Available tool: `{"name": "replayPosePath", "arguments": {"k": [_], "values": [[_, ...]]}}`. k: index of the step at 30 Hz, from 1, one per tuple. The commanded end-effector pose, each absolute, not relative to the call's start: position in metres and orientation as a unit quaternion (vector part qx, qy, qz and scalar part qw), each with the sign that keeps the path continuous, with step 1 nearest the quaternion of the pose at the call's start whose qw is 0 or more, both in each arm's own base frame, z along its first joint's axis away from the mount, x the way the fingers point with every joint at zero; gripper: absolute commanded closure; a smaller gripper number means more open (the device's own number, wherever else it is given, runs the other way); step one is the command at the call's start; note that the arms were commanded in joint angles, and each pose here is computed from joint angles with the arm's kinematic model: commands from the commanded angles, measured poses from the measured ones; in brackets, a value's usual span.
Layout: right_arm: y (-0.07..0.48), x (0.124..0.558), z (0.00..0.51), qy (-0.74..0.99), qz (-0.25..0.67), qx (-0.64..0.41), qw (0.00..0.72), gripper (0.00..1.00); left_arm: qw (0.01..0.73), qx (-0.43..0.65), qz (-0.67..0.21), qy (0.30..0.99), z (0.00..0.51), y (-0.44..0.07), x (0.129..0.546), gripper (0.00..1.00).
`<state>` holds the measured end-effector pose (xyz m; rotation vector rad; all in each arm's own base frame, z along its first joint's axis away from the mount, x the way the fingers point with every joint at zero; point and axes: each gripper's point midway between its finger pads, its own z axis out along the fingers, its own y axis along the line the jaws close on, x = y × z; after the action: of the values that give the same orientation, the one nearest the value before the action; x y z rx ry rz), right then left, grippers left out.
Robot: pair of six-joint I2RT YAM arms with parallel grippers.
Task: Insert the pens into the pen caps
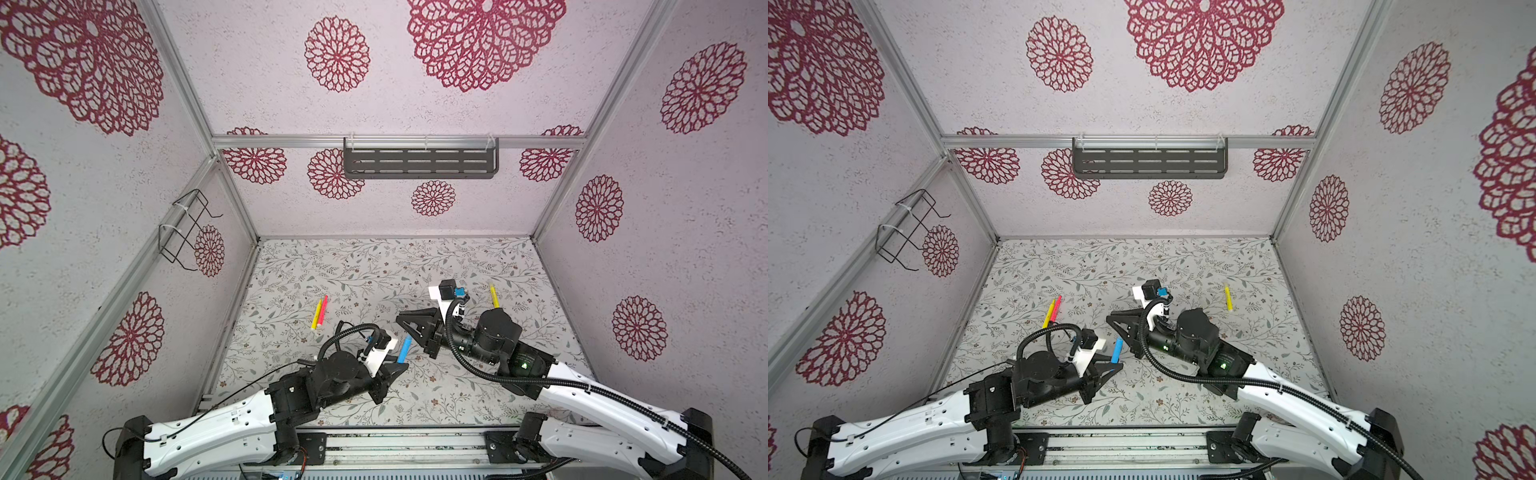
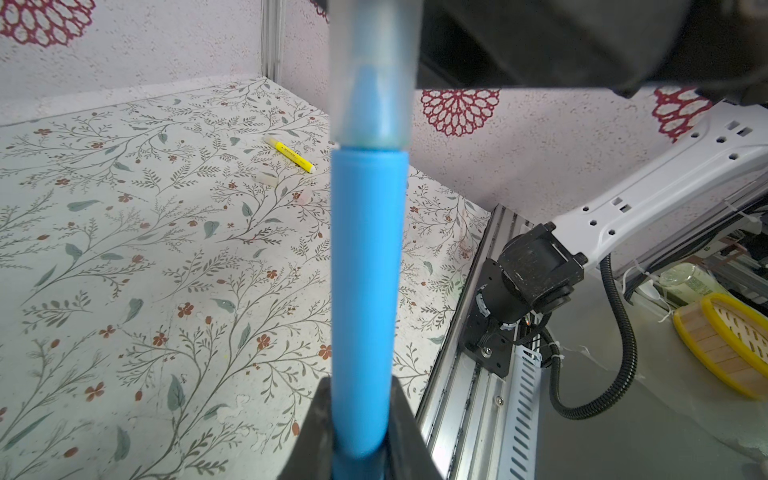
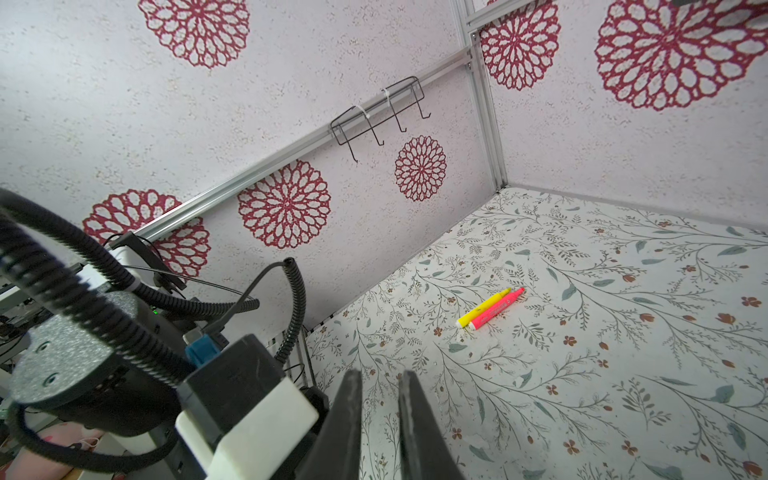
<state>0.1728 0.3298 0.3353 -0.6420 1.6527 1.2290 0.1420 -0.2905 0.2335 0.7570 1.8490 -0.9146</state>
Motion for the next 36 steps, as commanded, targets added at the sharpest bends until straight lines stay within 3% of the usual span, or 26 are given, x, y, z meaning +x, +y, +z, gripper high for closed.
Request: {"name": "replayPosePath", "arguments": {"k": [1, 36], "values": [[0.339, 0.135, 0.241, 0.752, 0.469, -0.322, 0.333, 1.0, 0.577, 0.229, -0.452, 0.64, 0.35, -0.283, 0.154, 1.0], [0.344, 0.104, 0.192, 0.776, 0.47, -0.317, 0.275, 1.0, 0.604, 0.23, -0.478, 0.594, 0.399, -0.271, 0.15, 1.0]]}}
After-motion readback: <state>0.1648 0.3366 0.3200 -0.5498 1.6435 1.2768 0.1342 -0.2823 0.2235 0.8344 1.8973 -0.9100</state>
